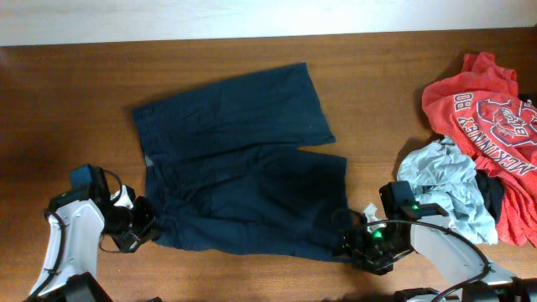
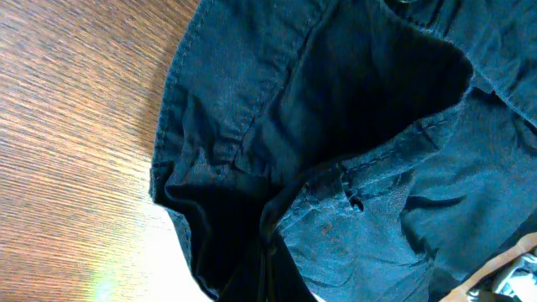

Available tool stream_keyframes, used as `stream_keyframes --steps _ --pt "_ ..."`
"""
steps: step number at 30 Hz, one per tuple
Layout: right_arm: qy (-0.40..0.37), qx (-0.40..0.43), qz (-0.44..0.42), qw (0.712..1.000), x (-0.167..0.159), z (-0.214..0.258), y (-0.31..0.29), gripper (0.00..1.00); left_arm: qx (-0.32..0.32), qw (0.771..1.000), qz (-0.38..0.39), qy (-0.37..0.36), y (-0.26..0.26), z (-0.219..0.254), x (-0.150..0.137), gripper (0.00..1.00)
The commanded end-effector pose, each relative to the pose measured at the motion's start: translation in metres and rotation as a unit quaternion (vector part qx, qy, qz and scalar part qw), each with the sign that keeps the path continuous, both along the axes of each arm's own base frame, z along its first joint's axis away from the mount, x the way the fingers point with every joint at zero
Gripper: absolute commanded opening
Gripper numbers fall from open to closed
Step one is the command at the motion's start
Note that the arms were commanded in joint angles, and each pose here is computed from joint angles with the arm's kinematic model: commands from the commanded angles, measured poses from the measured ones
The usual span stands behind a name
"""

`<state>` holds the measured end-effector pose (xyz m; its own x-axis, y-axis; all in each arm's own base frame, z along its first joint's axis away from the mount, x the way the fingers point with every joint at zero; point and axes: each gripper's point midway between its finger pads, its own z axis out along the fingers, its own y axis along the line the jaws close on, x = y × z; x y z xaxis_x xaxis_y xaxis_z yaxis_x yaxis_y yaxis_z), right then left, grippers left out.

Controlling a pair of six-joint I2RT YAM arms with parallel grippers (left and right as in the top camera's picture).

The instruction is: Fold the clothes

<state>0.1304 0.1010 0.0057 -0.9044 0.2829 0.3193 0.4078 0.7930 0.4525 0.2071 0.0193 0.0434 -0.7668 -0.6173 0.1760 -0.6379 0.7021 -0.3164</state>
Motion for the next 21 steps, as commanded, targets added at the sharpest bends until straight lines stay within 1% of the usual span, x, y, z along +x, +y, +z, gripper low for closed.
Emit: stream_keyframes --steps 1,2,4,6,9,11,14,16,17,21 --pt "0.018 -0.065 -0.017 0.998 -0.006 -0.015 -0.018 0.56 -0.002 1.000 -0.007 -0.018 0.001 0.005 0.006 0.00" --pt "0.019 -0.070 -0.020 0.997 -0.006 -0.016 -0.019 0.53 -0.001 1.000 -0.007 -0.018 0.001 0.005 0.006 0.00" --pt "0.020 -0.080 -0.024 0.996 -0.006 -0.017 -0.023 0.52 -0.002 1.000 -0.007 -0.018 0.001 0.005 0.006 0.00" --pt "0.017 -0.086 -0.029 0.996 -0.003 -0.018 -0.024 0.48 -0.001 1.000 -0.007 -0.018 0.001 0.005 0.006 0.00" --pt "0.017 -0.095 -0.037 0.995 -0.001 -0.020 -0.027 0.47 -0.001 1.000 -0.007 -0.020 0.001 0.005 0.007 0.00" --pt "0.015 -0.097 -0.040 0.994 0.000 -0.020 -0.027 0.40 -0.001 1.000 -0.007 -0.020 0.001 0.005 0.007 0.00" --pt "0.012 -0.105 -0.045 0.993 0.004 -0.020 -0.029 0.18 -0.001 1.000 -0.006 -0.020 0.001 0.005 0.007 0.00" --pt "0.006 -0.108 -0.045 0.993 0.008 -0.018 -0.031 0.06 -0.001 1.000 -0.006 -0.020 0.001 0.005 0.007 0.00" --pt "0.000 -0.113 -0.044 0.993 0.011 -0.017 -0.032 0.04 -0.001 1.000 -0.007 -0.020 0.001 0.005 0.007 0.00" --pt "-0.028 -0.121 -0.023 0.992 0.028 -0.004 -0.035 0.04 -0.006 1.000 -0.006 -0.022 -0.001 0.006 0.008 0.00"
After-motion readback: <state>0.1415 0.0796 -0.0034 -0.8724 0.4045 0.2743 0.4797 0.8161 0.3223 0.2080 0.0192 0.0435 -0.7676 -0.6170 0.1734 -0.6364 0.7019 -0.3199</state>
